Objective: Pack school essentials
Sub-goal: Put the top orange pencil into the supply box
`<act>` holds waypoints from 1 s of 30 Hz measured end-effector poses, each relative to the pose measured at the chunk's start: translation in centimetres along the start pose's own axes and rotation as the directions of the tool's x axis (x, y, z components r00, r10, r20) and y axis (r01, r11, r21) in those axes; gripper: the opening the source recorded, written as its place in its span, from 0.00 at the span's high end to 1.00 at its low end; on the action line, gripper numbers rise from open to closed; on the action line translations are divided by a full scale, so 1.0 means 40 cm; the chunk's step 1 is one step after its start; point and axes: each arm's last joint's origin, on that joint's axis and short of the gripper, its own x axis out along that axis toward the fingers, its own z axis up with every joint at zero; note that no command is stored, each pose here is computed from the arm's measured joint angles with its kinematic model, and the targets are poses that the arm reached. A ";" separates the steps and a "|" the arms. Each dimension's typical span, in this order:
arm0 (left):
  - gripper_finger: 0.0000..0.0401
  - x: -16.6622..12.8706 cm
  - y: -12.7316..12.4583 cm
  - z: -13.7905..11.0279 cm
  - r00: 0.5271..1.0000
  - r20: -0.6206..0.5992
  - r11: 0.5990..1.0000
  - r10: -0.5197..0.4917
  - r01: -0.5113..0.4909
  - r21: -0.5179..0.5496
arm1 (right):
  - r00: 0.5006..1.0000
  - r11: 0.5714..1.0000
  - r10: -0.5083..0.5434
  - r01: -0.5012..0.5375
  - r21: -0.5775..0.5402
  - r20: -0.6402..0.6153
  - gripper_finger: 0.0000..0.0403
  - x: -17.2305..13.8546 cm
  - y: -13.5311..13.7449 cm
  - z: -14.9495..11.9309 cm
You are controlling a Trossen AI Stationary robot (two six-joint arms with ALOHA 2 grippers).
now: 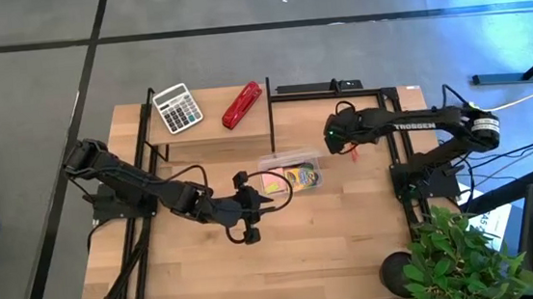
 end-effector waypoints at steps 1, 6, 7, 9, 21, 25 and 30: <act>0.81 0.000 0.001 0.000 1.000 0.000 1.000 0.001 -0.001 0.000 | 1.000 1.000 -0.011 0.011 -0.002 -0.009 0.08 0.009 0.001 0.002; 0.81 0.005 0.010 0.003 1.000 0.006 0.999 0.031 -0.031 -0.013 | 0.997 0.998 -0.037 0.032 -0.061 -0.072 0.08 0.057 0.005 0.015; 0.81 0.006 0.013 0.003 0.999 0.006 0.999 0.034 -0.034 -0.015 | 0.996 0.997 -0.031 0.025 -0.072 -0.083 0.08 0.067 0.006 0.019; 0.81 0.009 0.018 0.005 0.999 0.005 0.999 0.040 -0.040 -0.021 | 0.994 0.997 -0.024 0.016 -0.079 -0.105 0.08 0.086 0.008 0.025; 0.81 0.016 0.032 0.008 0.998 0.005 0.997 0.059 -0.059 -0.054 | 0.963 0.998 0.040 -0.053 -0.040 -0.267 0.08 0.148 -0.040 0.057; 0.81 0.016 0.032 0.008 0.998 0.005 0.997 0.059 -0.059 -0.053 | 0.942 0.992 0.115 -0.125 -0.014 -0.315 0.08 0.159 -0.058 0.069; 0.81 0.016 0.032 0.008 0.998 0.005 0.997 0.059 -0.059 -0.053 | 0.934 0.989 0.145 -0.145 0.026 -0.327 0.08 0.169 -0.077 0.081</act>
